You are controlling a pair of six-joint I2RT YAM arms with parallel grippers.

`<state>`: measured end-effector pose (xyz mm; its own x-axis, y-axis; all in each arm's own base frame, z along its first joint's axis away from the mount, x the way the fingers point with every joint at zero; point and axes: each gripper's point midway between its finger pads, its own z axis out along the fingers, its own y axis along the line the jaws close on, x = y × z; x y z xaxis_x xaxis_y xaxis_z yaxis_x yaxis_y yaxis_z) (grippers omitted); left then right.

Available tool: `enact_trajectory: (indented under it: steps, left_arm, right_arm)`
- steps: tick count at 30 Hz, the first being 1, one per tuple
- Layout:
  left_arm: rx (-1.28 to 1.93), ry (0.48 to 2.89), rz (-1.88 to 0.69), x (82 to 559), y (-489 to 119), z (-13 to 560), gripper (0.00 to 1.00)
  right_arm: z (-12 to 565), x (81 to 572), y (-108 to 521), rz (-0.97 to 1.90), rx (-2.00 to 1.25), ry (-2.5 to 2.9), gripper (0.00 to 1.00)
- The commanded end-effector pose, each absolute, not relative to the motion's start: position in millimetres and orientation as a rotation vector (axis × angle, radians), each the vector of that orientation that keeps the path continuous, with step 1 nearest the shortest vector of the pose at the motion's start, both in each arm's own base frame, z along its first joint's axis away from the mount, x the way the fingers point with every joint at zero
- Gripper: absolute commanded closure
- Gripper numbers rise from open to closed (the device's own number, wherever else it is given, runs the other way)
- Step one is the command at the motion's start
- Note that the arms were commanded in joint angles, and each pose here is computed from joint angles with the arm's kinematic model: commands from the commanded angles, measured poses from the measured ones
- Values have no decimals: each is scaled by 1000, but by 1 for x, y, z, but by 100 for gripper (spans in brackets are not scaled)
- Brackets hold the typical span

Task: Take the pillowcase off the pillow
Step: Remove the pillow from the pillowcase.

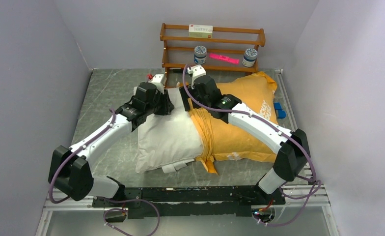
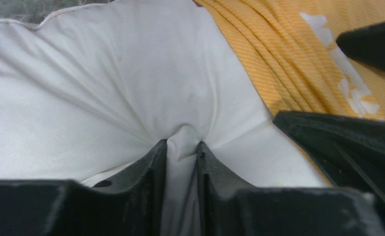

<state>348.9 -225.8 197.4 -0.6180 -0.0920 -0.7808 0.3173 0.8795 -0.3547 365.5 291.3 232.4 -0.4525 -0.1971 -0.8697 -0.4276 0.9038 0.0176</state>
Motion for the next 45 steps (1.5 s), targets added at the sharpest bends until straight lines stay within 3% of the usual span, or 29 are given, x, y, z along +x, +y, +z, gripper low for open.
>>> enact_trajectory:
  steps: [1, 3, 7, 22, 33, 42, 43, 45]
  left_arm:
    - [256, 2292, -650, 301, -237, 171, 81]
    - [267, 2276, -644, 296, -238, 177, 94]
    - [255, 2247, -627, 288, -230, 186, 95]
    - [134, 2209, -565, 254, -188, 197, 95]
    - [83, 2235, -581, 227, -172, 193, 95]
    - [162, 2124, -673, 224, -181, 234, 95]
    - [197, 2103, -666, 226, -182, 242, 93]
    - [236, 2058, -637, 234, -182, 262, 76]
  right_arm:
    - [240, 365, 302, 350, -477, 2039, 16]
    - [234, 366, 297, 314, -470, 2053, 18]
    - [227, 370, 278, 201, -448, 2070, 26]
    - [242, 376, 198, -50, -294, 2060, 100]
    - [299, 371, 142, -94, -109, 1960, 100]
    - [298, 353, 181, 151, -297, 1925, 100]
    - [299, 350, 184, 165, -310, 1916, 100]
    - [302, 346, 188, 181, -332, 1897, 100]
